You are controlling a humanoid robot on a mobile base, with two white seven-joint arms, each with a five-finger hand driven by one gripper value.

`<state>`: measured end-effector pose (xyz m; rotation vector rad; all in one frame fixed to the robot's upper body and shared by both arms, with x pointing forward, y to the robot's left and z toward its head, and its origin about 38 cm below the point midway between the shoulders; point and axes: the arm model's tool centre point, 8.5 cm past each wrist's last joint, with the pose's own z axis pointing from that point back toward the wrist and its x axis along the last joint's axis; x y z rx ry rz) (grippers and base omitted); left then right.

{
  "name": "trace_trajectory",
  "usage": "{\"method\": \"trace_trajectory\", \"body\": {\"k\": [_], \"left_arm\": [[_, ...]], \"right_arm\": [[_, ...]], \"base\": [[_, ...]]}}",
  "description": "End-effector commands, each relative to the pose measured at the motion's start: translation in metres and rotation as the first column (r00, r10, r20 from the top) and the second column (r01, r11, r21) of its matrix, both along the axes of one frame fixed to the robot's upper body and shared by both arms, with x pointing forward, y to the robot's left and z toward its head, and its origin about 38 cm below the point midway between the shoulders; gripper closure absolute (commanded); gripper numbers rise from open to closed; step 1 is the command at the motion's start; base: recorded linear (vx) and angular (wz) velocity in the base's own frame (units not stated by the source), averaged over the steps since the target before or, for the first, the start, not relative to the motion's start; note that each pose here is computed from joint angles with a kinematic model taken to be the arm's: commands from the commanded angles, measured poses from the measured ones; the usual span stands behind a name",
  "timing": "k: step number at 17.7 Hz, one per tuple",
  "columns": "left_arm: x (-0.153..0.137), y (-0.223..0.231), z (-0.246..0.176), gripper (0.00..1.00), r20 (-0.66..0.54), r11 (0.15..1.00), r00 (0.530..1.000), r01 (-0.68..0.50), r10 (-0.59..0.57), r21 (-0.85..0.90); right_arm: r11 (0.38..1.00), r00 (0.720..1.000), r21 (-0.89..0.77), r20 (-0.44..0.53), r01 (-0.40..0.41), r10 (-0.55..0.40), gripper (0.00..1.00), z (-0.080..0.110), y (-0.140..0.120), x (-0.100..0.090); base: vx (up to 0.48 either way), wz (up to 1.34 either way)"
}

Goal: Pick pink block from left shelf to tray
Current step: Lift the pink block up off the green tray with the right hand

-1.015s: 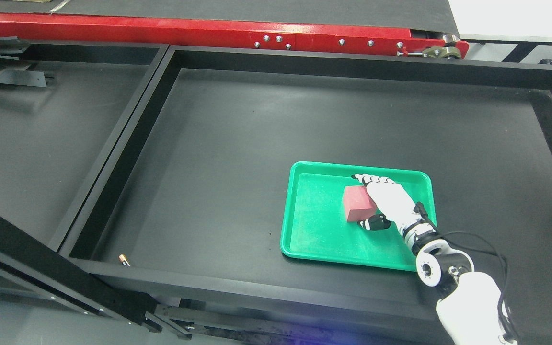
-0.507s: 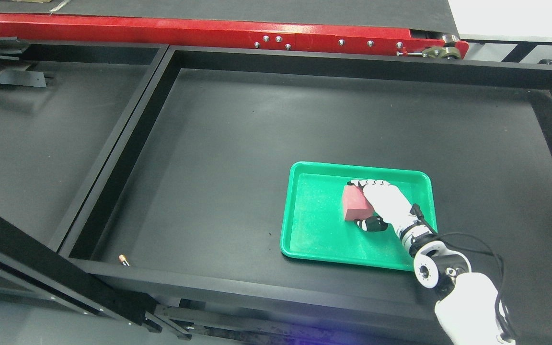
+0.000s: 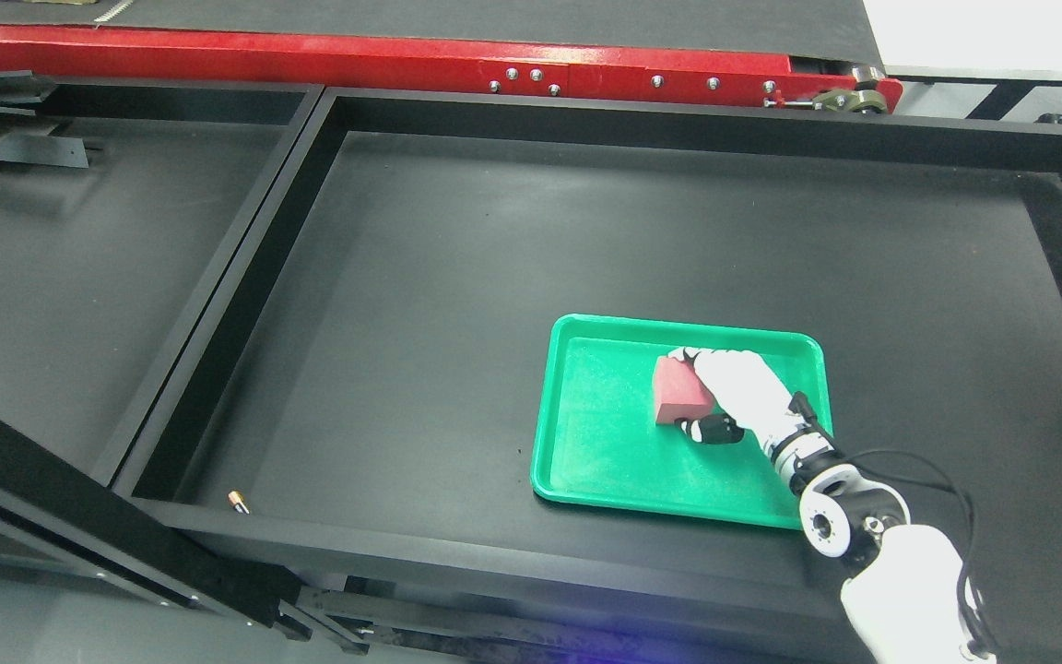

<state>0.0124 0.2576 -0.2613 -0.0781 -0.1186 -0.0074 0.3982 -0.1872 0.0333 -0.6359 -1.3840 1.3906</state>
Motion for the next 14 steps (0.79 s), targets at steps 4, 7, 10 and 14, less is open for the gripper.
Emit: {"method": "trace_trajectory", "body": {"k": [4, 7, 10, 14], "left_arm": [[-0.007, 0.011, 0.000, 0.00, -0.003, 1.000, 1.000, 0.000, 0.000, 0.015], [-0.007, 0.011, 0.000, 0.00, -0.003, 1.000, 1.000, 0.000, 0.000, 0.015], [-0.007, 0.011, 0.000, 0.00, -0.003, 1.000, 1.000, 0.000, 0.000, 0.015], [-0.007, 0.011, 0.000, 0.00, -0.003, 1.000, 1.000, 0.000, 0.000, 0.015]], "right_arm": [[0.977, 0.939, 0.213, 0.333, 0.010, -0.082, 0.98, 0.062, -0.041, 0.001], [0.944, 0.897, 0.329, 0.425, -0.028, -0.121, 0.98, 0.081, -0.057, -0.011], [0.922, 0.873, 0.386, 0.453, -0.009, -0.181, 0.98, 0.085, -0.076, -0.021], [0.899, 0.854, 0.437, 0.480, -0.035, -0.200, 0.98, 0.089, -0.084, -0.031]], "base": [[0.000, 0.00], [0.000, 0.00], [-0.033, 0.04], [-0.090, 0.11]]}}
